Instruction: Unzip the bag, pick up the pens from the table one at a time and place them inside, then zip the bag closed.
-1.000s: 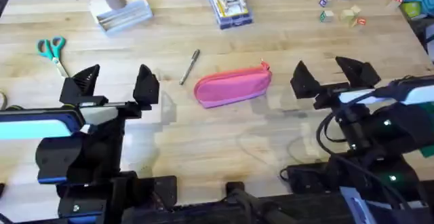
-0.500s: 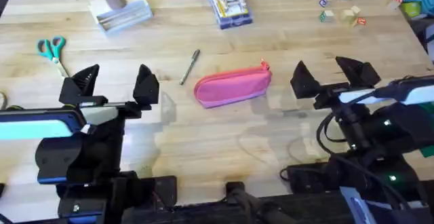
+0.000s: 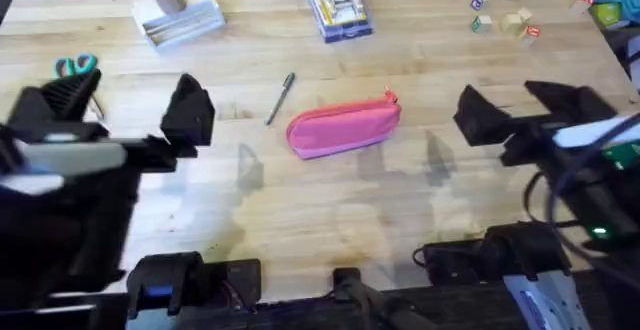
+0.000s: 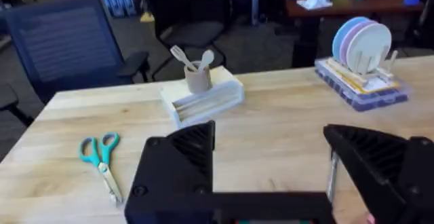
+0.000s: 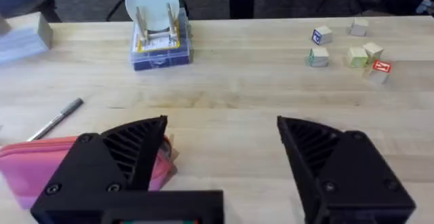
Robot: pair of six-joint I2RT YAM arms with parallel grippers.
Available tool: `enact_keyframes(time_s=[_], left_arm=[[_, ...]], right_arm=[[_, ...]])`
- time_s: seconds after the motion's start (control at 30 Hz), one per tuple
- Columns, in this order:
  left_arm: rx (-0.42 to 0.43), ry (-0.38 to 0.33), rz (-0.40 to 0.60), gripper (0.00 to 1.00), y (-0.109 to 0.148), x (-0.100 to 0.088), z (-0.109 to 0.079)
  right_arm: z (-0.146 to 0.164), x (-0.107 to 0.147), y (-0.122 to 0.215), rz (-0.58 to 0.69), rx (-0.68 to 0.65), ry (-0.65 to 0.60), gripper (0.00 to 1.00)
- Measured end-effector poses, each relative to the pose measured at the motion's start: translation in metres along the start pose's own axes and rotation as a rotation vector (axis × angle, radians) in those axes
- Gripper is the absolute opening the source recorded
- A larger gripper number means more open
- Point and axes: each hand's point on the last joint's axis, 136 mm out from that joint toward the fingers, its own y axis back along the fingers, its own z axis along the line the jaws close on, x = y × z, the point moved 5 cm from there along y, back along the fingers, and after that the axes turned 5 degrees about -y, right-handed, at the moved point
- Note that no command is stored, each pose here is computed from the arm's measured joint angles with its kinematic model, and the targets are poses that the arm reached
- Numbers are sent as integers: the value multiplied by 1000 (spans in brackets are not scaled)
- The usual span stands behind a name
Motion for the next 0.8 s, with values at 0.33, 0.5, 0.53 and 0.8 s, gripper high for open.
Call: enact_keyframes(time_s=[0.33, 0.5, 0.53, 0.8], left_arm=[[56, 0, 203, 993, -16, -74, 10], [121, 10, 315, 993, -34, -90, 7], [135, 13, 326, 993, -37, -91, 5], [319, -70, 439, 993, -49, -71, -14]], right_arm=[[10, -62, 25, 259, 35, -8, 998], [11, -74, 16, 362, 50, -11, 998], [11, -74, 15, 366, 50, -11, 998], [11, -74, 14, 372, 51, -11, 998]])
